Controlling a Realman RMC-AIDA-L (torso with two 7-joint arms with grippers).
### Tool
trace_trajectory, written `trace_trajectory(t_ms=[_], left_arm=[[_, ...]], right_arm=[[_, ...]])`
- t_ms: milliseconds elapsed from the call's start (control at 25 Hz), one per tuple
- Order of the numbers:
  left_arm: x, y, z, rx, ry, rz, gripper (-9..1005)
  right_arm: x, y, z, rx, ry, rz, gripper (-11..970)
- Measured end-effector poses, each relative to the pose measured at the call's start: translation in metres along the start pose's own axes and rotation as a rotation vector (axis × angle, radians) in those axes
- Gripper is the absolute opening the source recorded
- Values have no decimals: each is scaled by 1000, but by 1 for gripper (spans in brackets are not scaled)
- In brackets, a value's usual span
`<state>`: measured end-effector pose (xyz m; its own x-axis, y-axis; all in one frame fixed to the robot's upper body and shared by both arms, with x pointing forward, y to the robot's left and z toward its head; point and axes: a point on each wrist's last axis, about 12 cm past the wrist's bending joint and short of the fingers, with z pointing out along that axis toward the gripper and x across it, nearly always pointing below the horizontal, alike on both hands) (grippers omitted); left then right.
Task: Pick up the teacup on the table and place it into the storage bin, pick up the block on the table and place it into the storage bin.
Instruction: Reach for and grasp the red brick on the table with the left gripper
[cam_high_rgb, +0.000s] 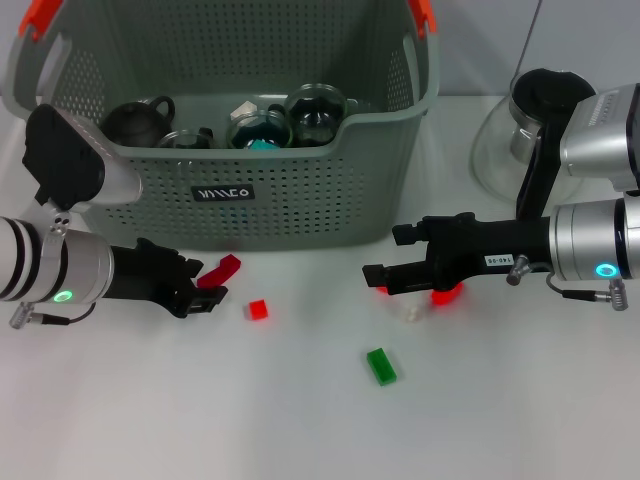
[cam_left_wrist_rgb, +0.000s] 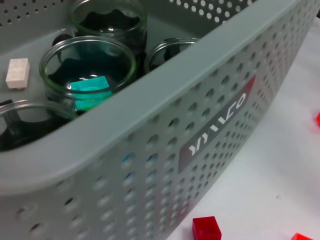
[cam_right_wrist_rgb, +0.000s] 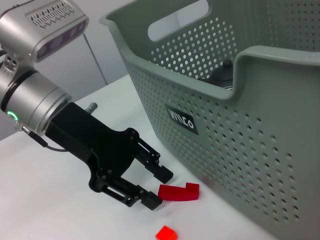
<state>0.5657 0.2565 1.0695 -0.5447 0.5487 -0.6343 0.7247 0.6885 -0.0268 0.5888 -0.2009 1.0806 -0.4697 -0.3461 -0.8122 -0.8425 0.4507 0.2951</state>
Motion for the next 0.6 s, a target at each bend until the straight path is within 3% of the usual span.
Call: trace_trajectory(t_ms=[160, 360, 600], left_arm=[[0, 0, 1, -7, 9, 5, 493], [0, 0, 3, -11, 18, 7, 490], [-1, -2, 5, -9, 20, 7, 413]], right_arm=[[0, 0, 0, 0, 0, 0, 915], [0, 0, 1, 0, -1, 1, 914], [0, 0, 1, 0, -1, 0, 915]])
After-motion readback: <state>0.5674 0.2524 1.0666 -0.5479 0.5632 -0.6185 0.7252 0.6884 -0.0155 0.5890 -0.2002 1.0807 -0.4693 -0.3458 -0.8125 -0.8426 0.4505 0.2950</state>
